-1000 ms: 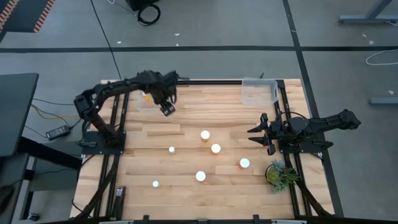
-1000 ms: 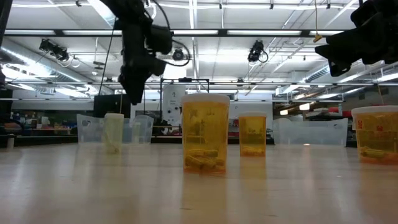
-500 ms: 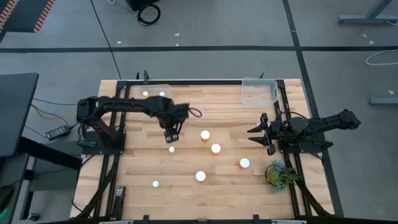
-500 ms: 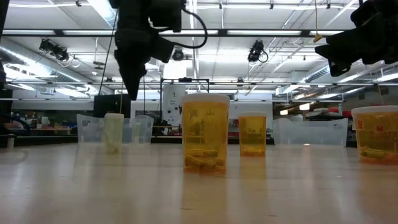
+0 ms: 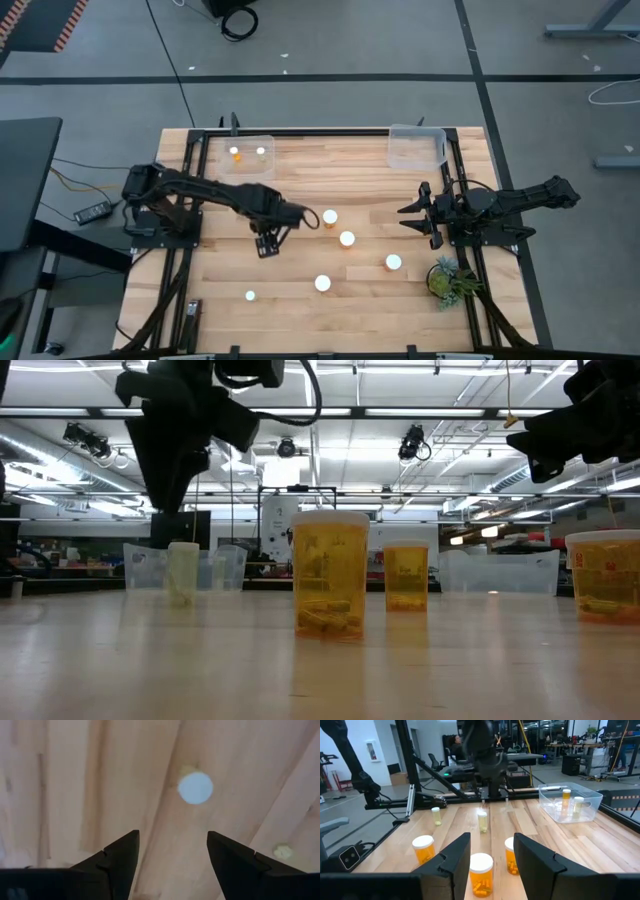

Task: Pick and place medicine bottles into bin by pill shape (circle, oval)
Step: Put the top yellow tablet bottle into the left transparent bin

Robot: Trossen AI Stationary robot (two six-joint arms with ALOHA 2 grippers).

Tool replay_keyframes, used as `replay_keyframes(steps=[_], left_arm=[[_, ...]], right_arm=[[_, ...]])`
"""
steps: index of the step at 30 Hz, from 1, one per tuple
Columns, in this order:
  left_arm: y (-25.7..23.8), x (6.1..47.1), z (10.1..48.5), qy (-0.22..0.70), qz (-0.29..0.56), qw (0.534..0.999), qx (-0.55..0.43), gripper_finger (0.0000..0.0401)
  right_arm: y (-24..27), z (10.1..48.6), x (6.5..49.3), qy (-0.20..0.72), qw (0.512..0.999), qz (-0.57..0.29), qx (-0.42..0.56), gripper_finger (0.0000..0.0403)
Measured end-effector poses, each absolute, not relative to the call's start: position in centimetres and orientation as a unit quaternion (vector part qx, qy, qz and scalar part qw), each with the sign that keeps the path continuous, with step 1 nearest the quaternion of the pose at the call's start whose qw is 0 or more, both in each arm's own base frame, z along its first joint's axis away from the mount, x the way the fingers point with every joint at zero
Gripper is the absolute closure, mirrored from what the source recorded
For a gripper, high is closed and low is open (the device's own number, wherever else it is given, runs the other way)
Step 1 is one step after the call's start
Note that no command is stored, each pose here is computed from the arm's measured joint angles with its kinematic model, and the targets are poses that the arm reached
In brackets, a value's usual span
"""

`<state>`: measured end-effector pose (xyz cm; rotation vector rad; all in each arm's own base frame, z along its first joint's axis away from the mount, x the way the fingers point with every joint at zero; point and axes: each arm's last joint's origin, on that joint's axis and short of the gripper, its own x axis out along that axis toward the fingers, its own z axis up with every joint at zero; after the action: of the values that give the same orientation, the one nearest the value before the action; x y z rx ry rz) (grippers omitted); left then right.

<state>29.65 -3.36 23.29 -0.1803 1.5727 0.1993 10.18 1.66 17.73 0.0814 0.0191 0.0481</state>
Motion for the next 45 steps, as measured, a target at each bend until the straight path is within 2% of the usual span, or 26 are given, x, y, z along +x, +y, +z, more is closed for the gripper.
replay_keyframes(steps=[10, 15, 22, 40, 45], left_arm=[[-5.6, 31.4, 19.0, 0.740, 0.078, 0.667, -0.046, 0.0158], [-5.4, 32.3, 17.4, 0.737, 0.092, 0.668, -0.038, 0.0158], [-5.0, 32.9, 17.4, 0.718, 0.092, 0.688, -0.049, 0.0164], [-5.0, 33.0, 17.6, 0.716, 0.083, 0.690, -0.059, 0.0268], [-4.7, 33.2, 18.6, 0.721, 0.086, 0.685, -0.061, 0.0283]], right_arm=[[1.7, 17.7, 10.2, 0.011, 0.999, 0.024, 0.040, 0.0246], [1.7, 17.7, 10.2, 0.011, 0.999, 0.024, 0.040, 0.0246], [1.7, 17.7, 10.2, 0.011, 0.999, 0.024, 0.040, 0.0246], [1.7, 17.7, 10.2, 0.011, 0.999, 0.024, 0.041, 0.0246], [1.7, 17.7, 10.2, 0.011, 0.999, 0.024, 0.040, 0.0246]])
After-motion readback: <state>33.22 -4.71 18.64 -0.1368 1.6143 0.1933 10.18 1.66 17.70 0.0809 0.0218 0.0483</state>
